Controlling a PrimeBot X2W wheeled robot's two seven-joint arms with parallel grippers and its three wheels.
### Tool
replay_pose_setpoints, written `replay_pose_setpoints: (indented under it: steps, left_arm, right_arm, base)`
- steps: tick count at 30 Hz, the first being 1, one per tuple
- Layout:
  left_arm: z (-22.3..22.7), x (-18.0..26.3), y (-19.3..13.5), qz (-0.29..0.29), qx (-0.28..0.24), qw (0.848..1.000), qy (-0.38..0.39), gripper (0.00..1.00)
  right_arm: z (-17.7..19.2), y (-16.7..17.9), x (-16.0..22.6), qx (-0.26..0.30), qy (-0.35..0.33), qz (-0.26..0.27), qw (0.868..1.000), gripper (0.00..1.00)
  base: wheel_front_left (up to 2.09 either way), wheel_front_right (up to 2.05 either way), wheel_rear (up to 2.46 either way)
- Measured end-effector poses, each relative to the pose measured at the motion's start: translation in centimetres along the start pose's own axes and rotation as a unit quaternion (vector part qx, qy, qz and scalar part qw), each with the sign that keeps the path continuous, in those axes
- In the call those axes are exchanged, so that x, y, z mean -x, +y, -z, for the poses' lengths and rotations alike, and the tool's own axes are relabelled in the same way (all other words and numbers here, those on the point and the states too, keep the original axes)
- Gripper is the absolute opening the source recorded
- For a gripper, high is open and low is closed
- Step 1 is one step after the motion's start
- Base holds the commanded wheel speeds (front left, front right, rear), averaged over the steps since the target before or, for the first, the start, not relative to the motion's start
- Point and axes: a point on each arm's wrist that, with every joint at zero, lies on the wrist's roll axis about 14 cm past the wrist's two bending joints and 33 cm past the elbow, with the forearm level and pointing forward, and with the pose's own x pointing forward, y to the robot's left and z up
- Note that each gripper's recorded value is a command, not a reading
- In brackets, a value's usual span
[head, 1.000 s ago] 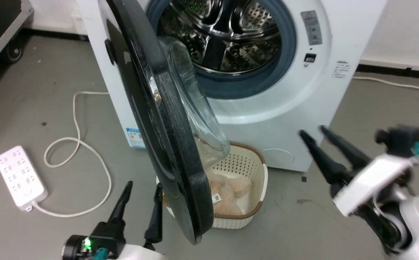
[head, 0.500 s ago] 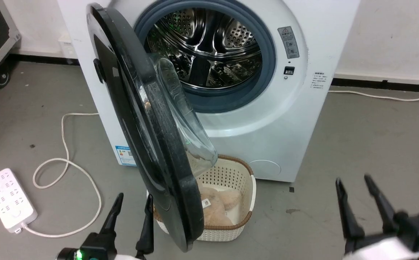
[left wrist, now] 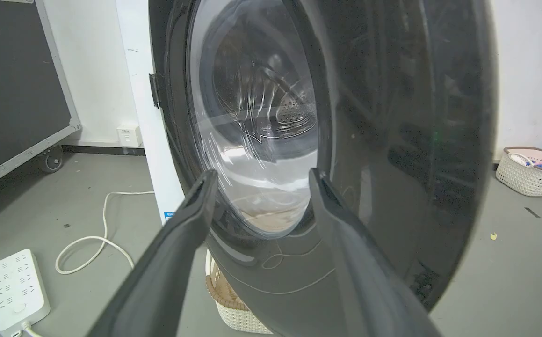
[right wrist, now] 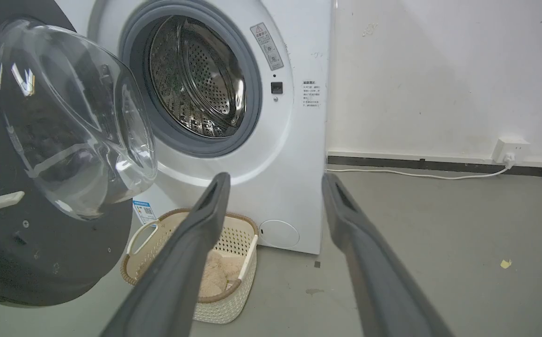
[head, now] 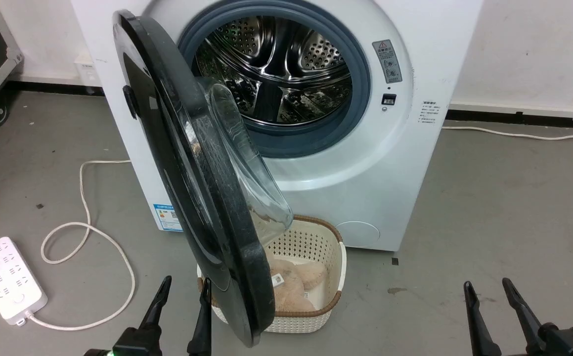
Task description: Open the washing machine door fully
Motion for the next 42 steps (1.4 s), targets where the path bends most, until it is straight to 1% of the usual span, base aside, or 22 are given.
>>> replay_pose_setpoints:
  steps: [2, 3, 10, 12, 15, 17, 20, 23, 25, 28, 31, 36, 39, 42]
  left_arm:
    - [0.0, 0.0, 0.0, -0.001, 0.000, 1.000, 0.000, 1.00]
    - [0.0, 0.0, 0.0, -0.001, 0.000, 1.000, 0.000, 0.00]
    - [-0.9, -0.2, 0.1, -0.001, -0.005, 1.000, -0.014, 0.00]
    - [-2.5, -0.5, 0.7, -0.015, 0.010, 0.999, -0.040, 0.00]
    - [-5.9, -1.1, 1.9, -0.038, 0.016, 0.995, -0.094, 0.00]
    - [-9.1, -1.4, 2.8, -0.052, 0.023, 0.988, -0.145, 0.00]
    - [-14.5, -1.3, 3.2, -0.057, 0.031, 0.971, -0.229, 0.00]
    - [-19.4, -0.6, 2.7, -0.047, 0.028, 0.950, -0.306, 0.00]
    - [-21.7, 0.0, 2.0, -0.036, 0.021, 0.938, -0.343, 0.00]
    - [-23.8, 0.6, 0.6, -0.014, 0.018, 0.928, -0.371, 0.00]
    - [-24.3, 0.5, -1.7, 0.022, 0.014, 0.932, -0.363, 0.00]
    - [-22.9, 0.1, -6.9, 0.105, 0.018, 0.939, -0.326, 0.00]
    - [-20.8, 0.0, -9.9, 0.153, 0.024, 0.946, -0.287, 0.00]
    - [-17.1, -0.2, -12.4, 0.188, 0.037, 0.956, -0.220, 0.00]
  right_arm:
    - [0.0, 0.0, 0.0, -0.004, -0.001, 0.000, 1.000, 1.00]
    - [0.0, 0.1, 0.0, -0.004, -0.001, 0.000, 1.000, 1.00]
    - [0.2, 0.2, -0.1, -0.005, 0.000, -0.003, 1.000, 1.00]
    - [0.2, 0.3, -0.2, -0.005, 0.000, -0.004, 1.000, 1.00]
    - [0.0, 0.4, -0.3, -0.005, -0.004, -0.005, 1.000, 1.00]
    - [0.0, 0.5, -0.3, -0.005, -0.005, -0.008, 1.000, 1.00]
    - [-0.1, 0.7, -0.4, -0.005, -0.007, -0.011, 1.000, 1.00]
    - [-0.2, 0.9, -0.4, -0.005, -0.009, -0.014, 1.000, 1.00]
    - [-0.2, 1.0, -0.4, -0.003, -0.009, -0.015, 1.000, 1.00]
    - [-0.3, 1.1, -0.4, -0.004, -0.010, -0.016, 1.000, 1.00]
    - [-0.3, 1.2, -0.4, -0.004, -0.010, -0.018, 1.000, 1.00]
    - [0.0, 1.0, -0.4, -0.003, -0.006, -0.015, 1.000, 1.00]
    - [0.2, 1.0, -0.4, -0.004, -0.002, -0.014, 1.000, 1.00]
    - [0.3, 0.9, -0.4, -0.004, 0.000, -0.014, 1.000, 1.00]
  base:
    - [0.00, 0.00, 0.00]
    - [0.00, 0.00, 0.00]
    - [0.00, 0.00, 0.00]
    - [0.00, 0.00, 0.00]
    - [0.00, 0.00, 0.00]
    - [0.00, 0.00, 0.00]
    - [0.00, 0.00, 0.00]
    - [0.00, 0.00, 0.00]
    - [0.00, 0.00, 0.00]
    - [0.00, 0.00, 0.00]
    - [0.00, 0.00, 0.00]
    - [0.00, 0.00, 0.00]
    - [0.00, 0.00, 0.00]
    - [0.00, 0.00, 0.00]
